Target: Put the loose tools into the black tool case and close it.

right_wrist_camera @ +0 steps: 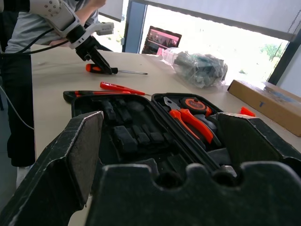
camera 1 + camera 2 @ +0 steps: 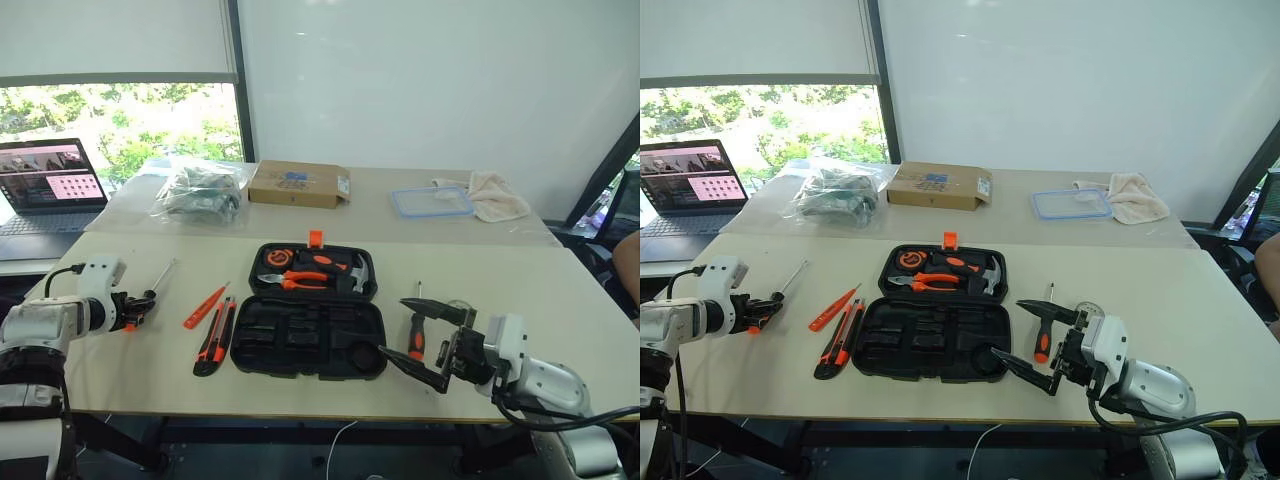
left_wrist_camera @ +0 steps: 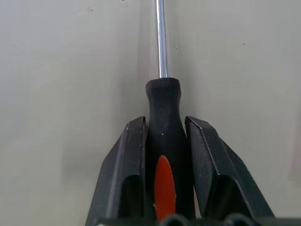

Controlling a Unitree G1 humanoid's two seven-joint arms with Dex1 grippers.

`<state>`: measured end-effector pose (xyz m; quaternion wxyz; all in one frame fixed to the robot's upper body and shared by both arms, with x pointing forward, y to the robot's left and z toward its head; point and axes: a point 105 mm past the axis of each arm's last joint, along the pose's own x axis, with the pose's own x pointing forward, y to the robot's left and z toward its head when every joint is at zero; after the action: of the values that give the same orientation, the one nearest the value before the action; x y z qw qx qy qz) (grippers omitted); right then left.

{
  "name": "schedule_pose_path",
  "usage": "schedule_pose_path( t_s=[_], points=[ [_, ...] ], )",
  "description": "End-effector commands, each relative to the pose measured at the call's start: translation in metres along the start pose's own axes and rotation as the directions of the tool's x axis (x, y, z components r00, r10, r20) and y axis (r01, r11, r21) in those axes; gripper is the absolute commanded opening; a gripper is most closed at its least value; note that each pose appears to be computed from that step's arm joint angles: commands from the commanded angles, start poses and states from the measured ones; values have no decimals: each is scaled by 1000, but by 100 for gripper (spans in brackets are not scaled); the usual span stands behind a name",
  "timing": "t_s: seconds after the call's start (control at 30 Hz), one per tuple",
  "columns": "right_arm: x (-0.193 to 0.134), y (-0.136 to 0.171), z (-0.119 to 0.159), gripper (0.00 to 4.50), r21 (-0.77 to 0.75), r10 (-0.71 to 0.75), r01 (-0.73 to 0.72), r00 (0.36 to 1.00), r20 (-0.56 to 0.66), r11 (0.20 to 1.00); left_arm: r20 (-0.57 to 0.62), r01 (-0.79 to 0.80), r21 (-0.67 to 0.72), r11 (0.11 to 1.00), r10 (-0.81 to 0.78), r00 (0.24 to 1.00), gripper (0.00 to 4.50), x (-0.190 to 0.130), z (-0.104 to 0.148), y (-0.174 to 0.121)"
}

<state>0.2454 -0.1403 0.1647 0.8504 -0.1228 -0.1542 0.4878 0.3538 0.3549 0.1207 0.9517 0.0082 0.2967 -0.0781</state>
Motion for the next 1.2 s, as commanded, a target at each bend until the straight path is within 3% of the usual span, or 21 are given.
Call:
schedule_pose_path(
  t_s=[0.03, 0.1, 0.13, 0.2, 0.3, 0.4, 0.57, 0.67, 0.9, 1.03, 1.2],
  points=[
    [-9, -8, 16, 450, -80, -40, 41, 999, 13, 996, 230, 142, 160, 977, -177, 957, 82, -20, 55, -18],
    [-15, -10, 16, 450, -86, -56, 55, 998, -3, 995, 328, 257, 344, 903, -372, 868, 82, -33, 84, -49],
    [-18, -11, 15, 450, -88, -66, 65, 998, -13, 994, 320, 314, 465, 828, -488, 812, 82, -40, 93, -72],
    [-27, -14, 13, 450, -92, -90, 86, 995, -38, 992, 182, 418, 638, 647, -654, 734, 82, -41, 94, -114],
    [-38, -15, 8, 450, -90, -119, 112, 990, -73, 990, -39, 495, 773, 398, -748, 663, 82, -29, 85, -161],
    [-44, -13, 4, 450, -86, -132, 124, 987, -93, 989, -170, 509, 826, 243, -754, 635, 82, -12, 81, -194],
    [-46, -8, 4, 450, -87, -141, 132, 985, -98, 987, -283, 503, 855, 123, -703, 653, 82, 20, 74, -231],
    [-46, -6, 5, 450, -88, -156, 148, 983, -93, 985, -360, 511, 858, 52, -649, 670, 82, 36, 60, -239],
    [-45, -2, 6, 450, -92, -181, 173, 980, -88, 981, -423, 540, 841, 37, -576, 699, 82, 49, 45, -233],
    [-45, -1, 5, 450, -94, -187, 179, 979, -85, 979, -385, 499, 864, 69, -550, 742, 82, 57, 50, -234],
    [-45, -1, 4, 450, -93, -187, 179, 979, -84, 979, -437, 529, 849, 20, -537, 721, 82, 54, 44, -233]
  ],
)
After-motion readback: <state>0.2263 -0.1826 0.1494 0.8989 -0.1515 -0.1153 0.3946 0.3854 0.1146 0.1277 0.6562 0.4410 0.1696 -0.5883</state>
